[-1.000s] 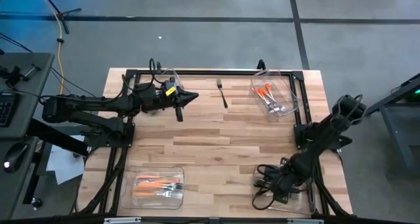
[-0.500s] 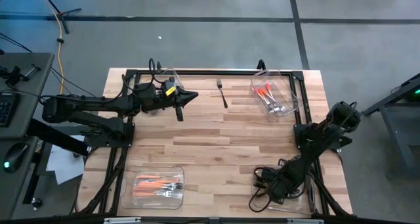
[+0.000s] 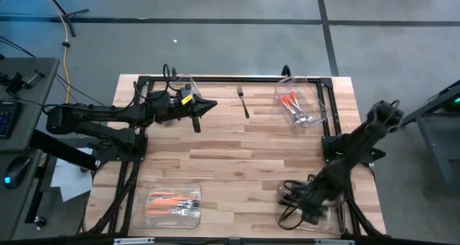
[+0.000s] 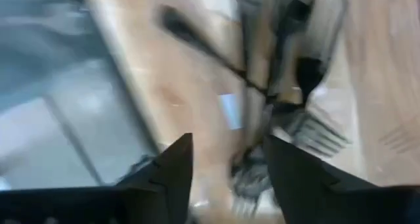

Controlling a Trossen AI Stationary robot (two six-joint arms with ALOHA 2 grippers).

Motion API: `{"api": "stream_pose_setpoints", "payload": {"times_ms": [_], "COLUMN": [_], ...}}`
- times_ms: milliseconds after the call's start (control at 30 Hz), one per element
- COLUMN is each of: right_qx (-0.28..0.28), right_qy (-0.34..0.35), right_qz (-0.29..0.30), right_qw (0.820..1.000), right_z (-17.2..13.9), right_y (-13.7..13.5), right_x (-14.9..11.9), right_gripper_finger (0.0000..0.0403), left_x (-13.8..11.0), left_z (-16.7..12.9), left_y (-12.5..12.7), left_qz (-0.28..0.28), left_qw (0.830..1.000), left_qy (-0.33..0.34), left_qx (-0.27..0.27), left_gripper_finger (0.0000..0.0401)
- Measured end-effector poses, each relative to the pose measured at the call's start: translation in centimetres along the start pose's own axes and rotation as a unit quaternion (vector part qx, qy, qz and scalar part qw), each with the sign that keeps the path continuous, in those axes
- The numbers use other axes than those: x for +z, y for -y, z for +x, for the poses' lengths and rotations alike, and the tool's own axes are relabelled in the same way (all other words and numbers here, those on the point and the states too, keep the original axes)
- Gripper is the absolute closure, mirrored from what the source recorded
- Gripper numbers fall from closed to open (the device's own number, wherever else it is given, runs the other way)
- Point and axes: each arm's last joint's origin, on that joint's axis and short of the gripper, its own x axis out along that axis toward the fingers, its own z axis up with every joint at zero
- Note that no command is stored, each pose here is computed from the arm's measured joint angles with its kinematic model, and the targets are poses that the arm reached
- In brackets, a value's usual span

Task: Sort silverware by color (type)
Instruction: Put the black fork into the bottom right transparent bin

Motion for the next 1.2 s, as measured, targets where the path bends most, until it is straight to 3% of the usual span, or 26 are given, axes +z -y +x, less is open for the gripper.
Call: {"api": "stream_pose_setpoints", "payload": {"times_ms": [133, 233, 367, 467, 567, 733, 900, 1067, 1200], "right_qx": [0.068, 0.084, 0.018, -0.054, -0.073, -0.045, 0.010, 0.070, 0.090], "right_qy": [0.071, 0.193, 0.381, 0.466, 0.512, 0.590, 0.640, 0.656, 0.651], "right_qz": [-0.018, -0.014, 0.032, 0.055, 0.027, -0.058, -0.104, -0.155, -0.163], "right_qw": [0.995, 0.977, 0.924, 0.881, 0.856, 0.804, 0.761, 0.735, 0.736], "right_z": [-4.3, -7.8, -11.6, -13.5, -15.2, -17.7, -19.1, -19.2, -18.7], "right_y": [0.5, 2.1, 5.3, 7.8, 9.6, 12.1, 13.9, 14.3, 14.2], "right_x": [-0.2, 0.9, 3.7, 6.2, 9.3, 14.3, 17.0, 18.6, 19.2], "right_gripper_finger": [0.0211, 0.0206, 0.0206, 0.0206, 0.0206, 0.0206, 0.0206, 0.0206, 0.0206], "left_x": [0.0, 0.1, 0.4, 0.9, 1.5, 2.1, 2.2, 2.1, 2.2], "left_z": [0.0, 0.0, -0.3, -0.8, -1.4, -2.0, -2.1, -2.2, -2.2], "left_y": [0.0, 0.0, 0.1, 0.2, 0.4, 0.4, 0.5, 0.7, 0.7], "left_qz": [-0.001, -0.010, -0.031, -0.040, -0.050, -0.050, -0.050, -0.040, -0.040], "left_qw": [1.000, 1.000, 0.999, 0.998, 0.997, 0.996, 0.995, 0.993, 0.993], "left_qy": [0.001, 0.003, 0.010, 0.015, 0.029, 0.041, 0.041, 0.036, 0.037], "left_qx": [0.000, -0.001, -0.013, -0.037, -0.057, -0.067, -0.071, -0.103, -0.103], "left_gripper_finger": [0.0401, 0.0401, 0.0401, 0.0401, 0.0401, 0.0401, 0.0401, 0.0401, 0.0401]}}
